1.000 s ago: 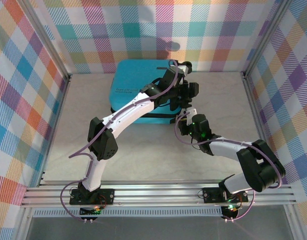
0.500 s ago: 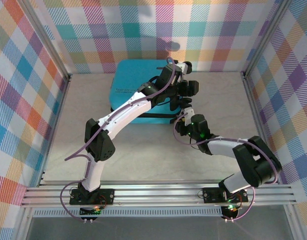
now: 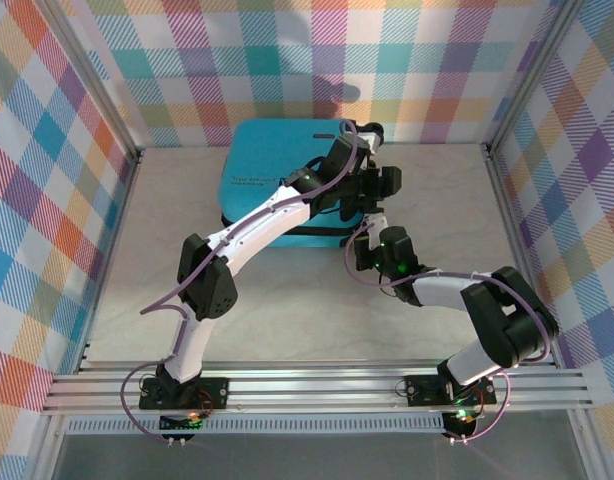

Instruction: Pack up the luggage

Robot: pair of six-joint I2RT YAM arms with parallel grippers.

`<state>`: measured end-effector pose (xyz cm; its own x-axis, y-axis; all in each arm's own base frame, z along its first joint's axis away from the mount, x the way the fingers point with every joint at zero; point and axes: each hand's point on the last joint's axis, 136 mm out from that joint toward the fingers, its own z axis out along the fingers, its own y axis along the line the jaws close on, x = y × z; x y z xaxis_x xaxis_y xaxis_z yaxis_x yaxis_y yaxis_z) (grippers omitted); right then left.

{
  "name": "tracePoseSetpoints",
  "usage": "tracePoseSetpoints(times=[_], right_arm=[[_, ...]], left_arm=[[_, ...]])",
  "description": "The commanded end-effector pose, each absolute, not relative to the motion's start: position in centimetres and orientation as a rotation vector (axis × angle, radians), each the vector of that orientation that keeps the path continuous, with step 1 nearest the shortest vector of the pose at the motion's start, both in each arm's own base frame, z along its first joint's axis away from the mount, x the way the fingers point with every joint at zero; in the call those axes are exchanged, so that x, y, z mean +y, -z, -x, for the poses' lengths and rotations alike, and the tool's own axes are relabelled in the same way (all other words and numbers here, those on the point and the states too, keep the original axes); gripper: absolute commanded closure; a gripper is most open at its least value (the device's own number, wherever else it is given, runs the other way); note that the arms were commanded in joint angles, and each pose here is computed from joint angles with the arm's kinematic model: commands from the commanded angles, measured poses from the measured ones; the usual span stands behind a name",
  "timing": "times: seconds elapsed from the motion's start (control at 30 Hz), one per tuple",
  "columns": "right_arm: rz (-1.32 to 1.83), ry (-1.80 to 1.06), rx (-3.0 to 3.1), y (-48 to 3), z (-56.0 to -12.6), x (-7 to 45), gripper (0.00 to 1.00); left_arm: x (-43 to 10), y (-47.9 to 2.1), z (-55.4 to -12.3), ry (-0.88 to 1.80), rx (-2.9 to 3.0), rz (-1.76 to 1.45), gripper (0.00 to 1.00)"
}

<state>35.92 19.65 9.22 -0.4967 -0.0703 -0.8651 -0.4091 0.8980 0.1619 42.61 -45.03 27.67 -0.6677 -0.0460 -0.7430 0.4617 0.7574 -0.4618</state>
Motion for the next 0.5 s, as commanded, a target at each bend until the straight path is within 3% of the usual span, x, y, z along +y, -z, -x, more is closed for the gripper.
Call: tracePoseSetpoints(times=[0.0, 0.1, 0.23, 0.47], right_arm=[[0.281, -0.409, 1.993, -11.8, -37.1, 18.4, 1.0], [0.309, -0.437, 2.007, -11.6, -36.9, 18.8, 1.0], [0.32, -0.449, 2.005, -11.1, -36.5, 18.9, 0.76], [0.328, -0.469, 1.994, -11.3, -35.8, 18.9, 0.65]], left_arm=[[-45.0, -27.7, -42.7, 0.802, 2.179, -0.284, 0.18], [-45.0, -27.8, -42.7, 0.806, 2.177, -0.287, 0.18], [-45.1, -28.6, -42.5, 0.824, 2.162, -0.297, 0.18], [-45.3, -30.1, -41.8, 0.853, 2.134, -0.313, 0.18]])
